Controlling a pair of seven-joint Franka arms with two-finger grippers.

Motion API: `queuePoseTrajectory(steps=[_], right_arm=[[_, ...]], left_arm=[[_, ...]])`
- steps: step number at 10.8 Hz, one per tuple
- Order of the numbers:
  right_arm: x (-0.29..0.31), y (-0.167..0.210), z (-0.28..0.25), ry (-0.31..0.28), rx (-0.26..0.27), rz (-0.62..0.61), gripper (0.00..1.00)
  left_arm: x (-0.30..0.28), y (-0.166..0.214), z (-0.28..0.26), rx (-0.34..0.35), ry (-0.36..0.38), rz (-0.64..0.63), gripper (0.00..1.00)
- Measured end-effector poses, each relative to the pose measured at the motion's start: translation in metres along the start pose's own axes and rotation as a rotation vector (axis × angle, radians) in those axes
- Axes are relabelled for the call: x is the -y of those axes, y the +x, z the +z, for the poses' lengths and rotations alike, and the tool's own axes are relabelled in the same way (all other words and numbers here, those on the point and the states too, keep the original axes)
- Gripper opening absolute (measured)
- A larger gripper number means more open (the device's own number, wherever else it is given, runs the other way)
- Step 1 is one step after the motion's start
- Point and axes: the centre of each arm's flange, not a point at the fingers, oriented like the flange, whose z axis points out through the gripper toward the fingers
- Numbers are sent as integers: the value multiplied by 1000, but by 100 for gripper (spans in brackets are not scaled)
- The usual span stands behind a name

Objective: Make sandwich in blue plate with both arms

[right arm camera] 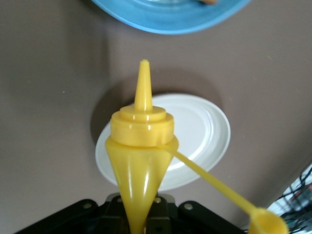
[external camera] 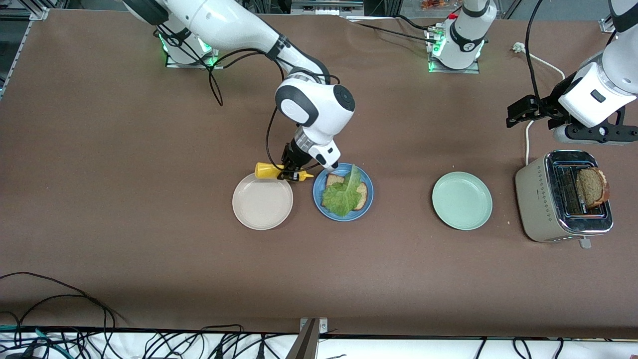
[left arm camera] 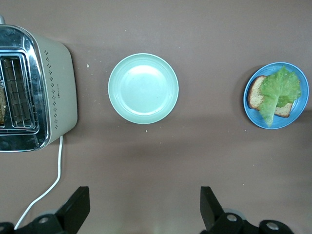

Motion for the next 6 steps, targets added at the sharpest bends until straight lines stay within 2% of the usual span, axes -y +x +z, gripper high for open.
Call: queuePoseTrajectory(steps=[3, 6], right_arm=[[-39, -74, -55, 109, -100, 223, 11], [-89, -180, -63, 289, -246, 434, 11]], left_arm=[[5, 0, 0, -4, 36, -3, 100], [8, 1, -1, -7, 65, -6, 100]])
